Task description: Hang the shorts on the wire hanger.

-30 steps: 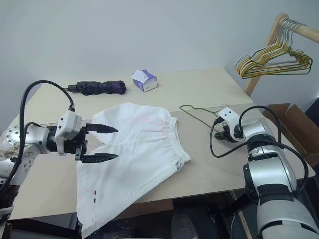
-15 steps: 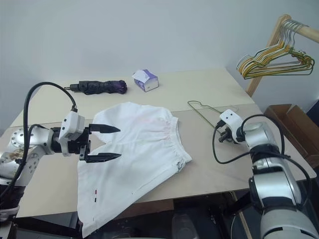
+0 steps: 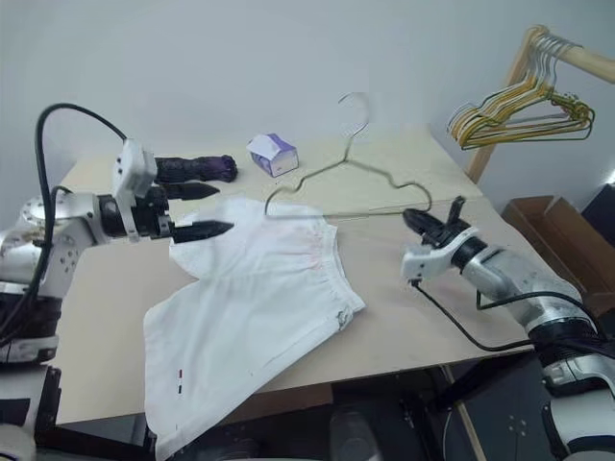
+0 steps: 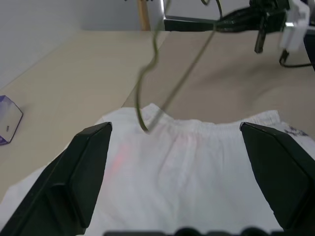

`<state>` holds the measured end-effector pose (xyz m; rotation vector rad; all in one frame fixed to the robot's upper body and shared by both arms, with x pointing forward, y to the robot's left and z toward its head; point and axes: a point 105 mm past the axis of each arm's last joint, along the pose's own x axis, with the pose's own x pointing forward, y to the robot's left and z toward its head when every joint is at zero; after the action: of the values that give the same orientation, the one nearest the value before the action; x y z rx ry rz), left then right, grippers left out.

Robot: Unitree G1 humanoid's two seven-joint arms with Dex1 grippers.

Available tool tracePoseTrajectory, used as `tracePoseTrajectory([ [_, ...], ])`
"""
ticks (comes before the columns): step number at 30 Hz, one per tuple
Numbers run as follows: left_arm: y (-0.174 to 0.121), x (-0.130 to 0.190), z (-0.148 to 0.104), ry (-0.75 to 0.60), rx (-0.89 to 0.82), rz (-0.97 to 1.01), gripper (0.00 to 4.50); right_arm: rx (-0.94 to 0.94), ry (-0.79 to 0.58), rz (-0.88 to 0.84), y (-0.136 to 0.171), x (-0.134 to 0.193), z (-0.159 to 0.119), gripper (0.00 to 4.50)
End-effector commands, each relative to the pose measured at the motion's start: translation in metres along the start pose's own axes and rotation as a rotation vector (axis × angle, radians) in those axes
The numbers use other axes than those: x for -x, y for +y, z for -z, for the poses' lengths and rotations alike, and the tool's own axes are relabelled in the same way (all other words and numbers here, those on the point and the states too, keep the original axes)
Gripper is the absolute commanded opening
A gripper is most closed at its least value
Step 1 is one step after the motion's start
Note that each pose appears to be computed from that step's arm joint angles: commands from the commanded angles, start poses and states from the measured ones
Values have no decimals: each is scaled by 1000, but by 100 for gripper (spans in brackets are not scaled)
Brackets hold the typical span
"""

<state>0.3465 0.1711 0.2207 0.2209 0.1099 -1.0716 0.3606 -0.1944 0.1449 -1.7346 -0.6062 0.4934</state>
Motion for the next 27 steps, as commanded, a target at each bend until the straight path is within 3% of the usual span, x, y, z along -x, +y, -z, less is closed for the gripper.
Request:
tracePoseTrajectory([
  [1, -8, -3, -5, 19, 11, 104, 450, 87, -49, 131, -27, -6, -1, 3],
  [8, -10, -18, 32, 216, -44, 198, 450, 111, -107, 185, -40, -13, -9, 3],
  [14, 2, -43, 49, 257, -36, 166, 450, 113, -128, 206, -47, -17, -13, 3],
  [18, -7, -53, 52, 244, -20, 235, 450, 108, -136, 213, -50, -17, -16, 3],
  [27, -10, -56, 53, 247, -24, 263, 165, 107, -146, 209, -51, -18, -18, 0],
])
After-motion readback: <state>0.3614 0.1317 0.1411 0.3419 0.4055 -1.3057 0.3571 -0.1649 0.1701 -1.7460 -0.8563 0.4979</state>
